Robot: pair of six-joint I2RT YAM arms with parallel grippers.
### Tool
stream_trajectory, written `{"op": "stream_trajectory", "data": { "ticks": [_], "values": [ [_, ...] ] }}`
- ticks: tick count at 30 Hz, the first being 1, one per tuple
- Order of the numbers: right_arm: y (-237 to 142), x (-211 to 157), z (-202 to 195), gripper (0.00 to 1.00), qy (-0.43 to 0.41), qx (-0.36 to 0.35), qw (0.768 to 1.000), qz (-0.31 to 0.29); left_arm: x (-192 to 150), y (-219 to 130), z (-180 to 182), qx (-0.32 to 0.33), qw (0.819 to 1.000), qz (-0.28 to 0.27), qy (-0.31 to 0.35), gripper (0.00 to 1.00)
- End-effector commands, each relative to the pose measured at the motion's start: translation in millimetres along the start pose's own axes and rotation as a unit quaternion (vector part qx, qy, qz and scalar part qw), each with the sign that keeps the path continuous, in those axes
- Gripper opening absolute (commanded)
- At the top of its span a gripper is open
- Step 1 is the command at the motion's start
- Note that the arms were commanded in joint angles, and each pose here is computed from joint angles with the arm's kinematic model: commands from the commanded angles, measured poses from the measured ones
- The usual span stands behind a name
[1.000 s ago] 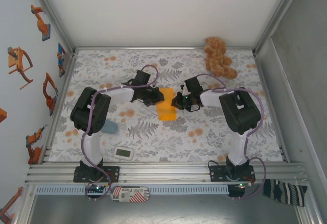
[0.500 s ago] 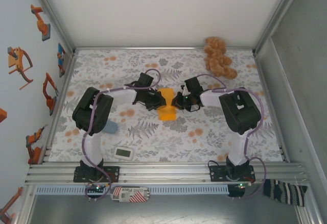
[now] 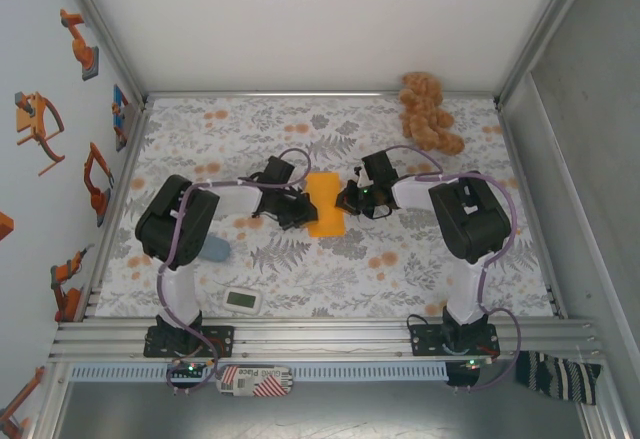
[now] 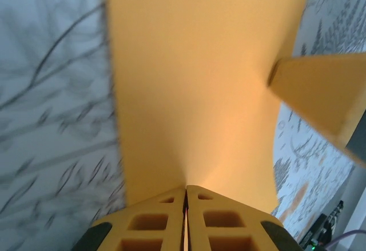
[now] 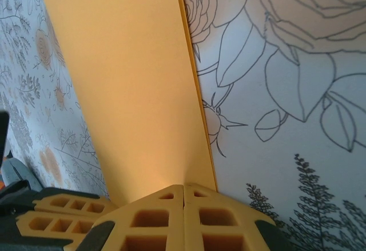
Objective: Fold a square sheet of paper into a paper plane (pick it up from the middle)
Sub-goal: First fold the square sheet of paper in half at the center of the table.
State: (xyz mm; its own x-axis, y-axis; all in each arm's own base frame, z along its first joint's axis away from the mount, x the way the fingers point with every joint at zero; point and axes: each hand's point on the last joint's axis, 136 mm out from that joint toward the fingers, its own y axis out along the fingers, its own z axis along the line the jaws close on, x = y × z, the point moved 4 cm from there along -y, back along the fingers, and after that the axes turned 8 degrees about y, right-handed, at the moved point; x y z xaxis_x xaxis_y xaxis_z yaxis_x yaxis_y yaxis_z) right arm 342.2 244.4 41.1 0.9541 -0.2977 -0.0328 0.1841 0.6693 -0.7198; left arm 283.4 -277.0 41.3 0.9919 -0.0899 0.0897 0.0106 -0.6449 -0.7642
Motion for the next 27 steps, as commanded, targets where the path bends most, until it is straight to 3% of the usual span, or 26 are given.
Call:
{"op": "stream_trajectory", "data": {
  "ticks": [1,7,12,19,27],
  "values": [
    [8.4,-25.8,-98.2,0.00,0.081,-0.175,0.981,0.025,-40.7,-13.9,39.5,0.075,0.995,0.053,-0.042,0.11],
    [7.9,-25.6,-97.7,0.00,0.080,-0.175,0.981,0.024,-18.8,-43.8,7.3,0.041,0.999,-0.013,-0.003,0.11],
    [8.4,-25.2,-97.5,0.00,0.080,-0.174,0.981,0.024,6.5,-42.0,-26.1,-0.019,0.997,-0.068,0.024,0.11],
    [8.9,-26.6,-99.1,0.00,0.082,-0.175,0.981,0.026,13.6,-2.9,-35.3,-0.024,0.999,-0.026,0.018,0.10],
    [9.9,-26.7,-101.1,0.00,0.084,-0.177,0.980,0.027,-17.7,15.2,-2.4,0.013,1.000,0.020,-0.001,0.09]
  ]
}}
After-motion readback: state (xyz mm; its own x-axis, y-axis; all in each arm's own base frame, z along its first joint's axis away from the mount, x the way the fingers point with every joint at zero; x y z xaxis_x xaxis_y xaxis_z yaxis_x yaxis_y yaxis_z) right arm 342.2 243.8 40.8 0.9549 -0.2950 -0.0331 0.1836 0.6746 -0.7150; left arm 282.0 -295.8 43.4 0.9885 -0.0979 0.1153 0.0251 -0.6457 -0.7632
